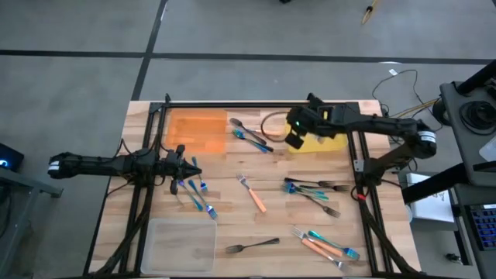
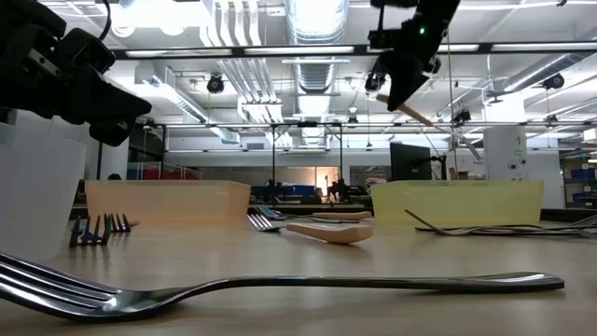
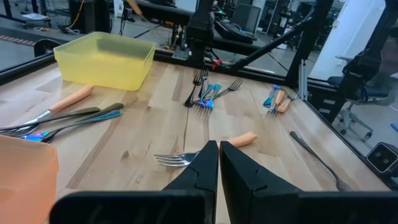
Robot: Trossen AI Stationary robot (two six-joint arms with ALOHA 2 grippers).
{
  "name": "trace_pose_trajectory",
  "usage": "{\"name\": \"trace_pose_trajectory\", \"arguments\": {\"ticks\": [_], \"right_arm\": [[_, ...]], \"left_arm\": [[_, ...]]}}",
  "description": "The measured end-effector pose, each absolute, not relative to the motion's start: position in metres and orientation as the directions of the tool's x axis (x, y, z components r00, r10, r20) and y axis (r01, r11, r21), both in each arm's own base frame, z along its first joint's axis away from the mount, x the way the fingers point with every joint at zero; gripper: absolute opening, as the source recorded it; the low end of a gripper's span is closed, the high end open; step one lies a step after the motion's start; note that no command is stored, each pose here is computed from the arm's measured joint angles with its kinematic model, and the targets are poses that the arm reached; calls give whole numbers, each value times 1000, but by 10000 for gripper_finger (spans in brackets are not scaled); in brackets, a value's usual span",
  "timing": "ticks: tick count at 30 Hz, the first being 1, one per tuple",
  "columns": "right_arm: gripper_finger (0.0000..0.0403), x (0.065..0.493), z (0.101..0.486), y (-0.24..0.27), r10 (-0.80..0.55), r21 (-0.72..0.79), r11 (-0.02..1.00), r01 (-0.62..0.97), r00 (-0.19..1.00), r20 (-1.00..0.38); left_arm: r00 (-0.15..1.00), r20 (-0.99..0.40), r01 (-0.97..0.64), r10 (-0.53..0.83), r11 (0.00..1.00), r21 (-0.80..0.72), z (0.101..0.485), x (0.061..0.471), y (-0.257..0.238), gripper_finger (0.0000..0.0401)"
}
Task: Sort silverware by color (type)
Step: Put the orange fork into the yellow bin, then put the black fork into the orange bin
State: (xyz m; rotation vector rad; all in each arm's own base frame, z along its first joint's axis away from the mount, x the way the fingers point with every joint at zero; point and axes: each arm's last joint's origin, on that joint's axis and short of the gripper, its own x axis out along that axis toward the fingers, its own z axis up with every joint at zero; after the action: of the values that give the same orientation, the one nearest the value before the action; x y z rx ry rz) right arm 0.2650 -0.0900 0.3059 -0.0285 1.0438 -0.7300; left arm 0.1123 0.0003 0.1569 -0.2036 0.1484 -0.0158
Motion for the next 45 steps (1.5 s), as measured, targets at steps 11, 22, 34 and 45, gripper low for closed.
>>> {"name": "trace_pose_trajectory", "arguments": {"ticks": [11,22,34,45], "right_arm": [[72,259,245,-167,-508,-462,749,476,-37,-861],[114,262,219,-187,-464,-460,744,485,-123,-878],[120,267,262,-165,-201,33,778,628,299,-933],[125,332,275,-131,-162,62,888,456,435,-886]], "left_arm": [[989,-145,1,-31,979,-203,157,112,0,0],[989,-146,0,-31,979,-203,157,112,0,0],[989,-146,0,-31,979,-203,157,112,0,0],[989,-147,0,-31,979,-203,157,112,0,0]]}}
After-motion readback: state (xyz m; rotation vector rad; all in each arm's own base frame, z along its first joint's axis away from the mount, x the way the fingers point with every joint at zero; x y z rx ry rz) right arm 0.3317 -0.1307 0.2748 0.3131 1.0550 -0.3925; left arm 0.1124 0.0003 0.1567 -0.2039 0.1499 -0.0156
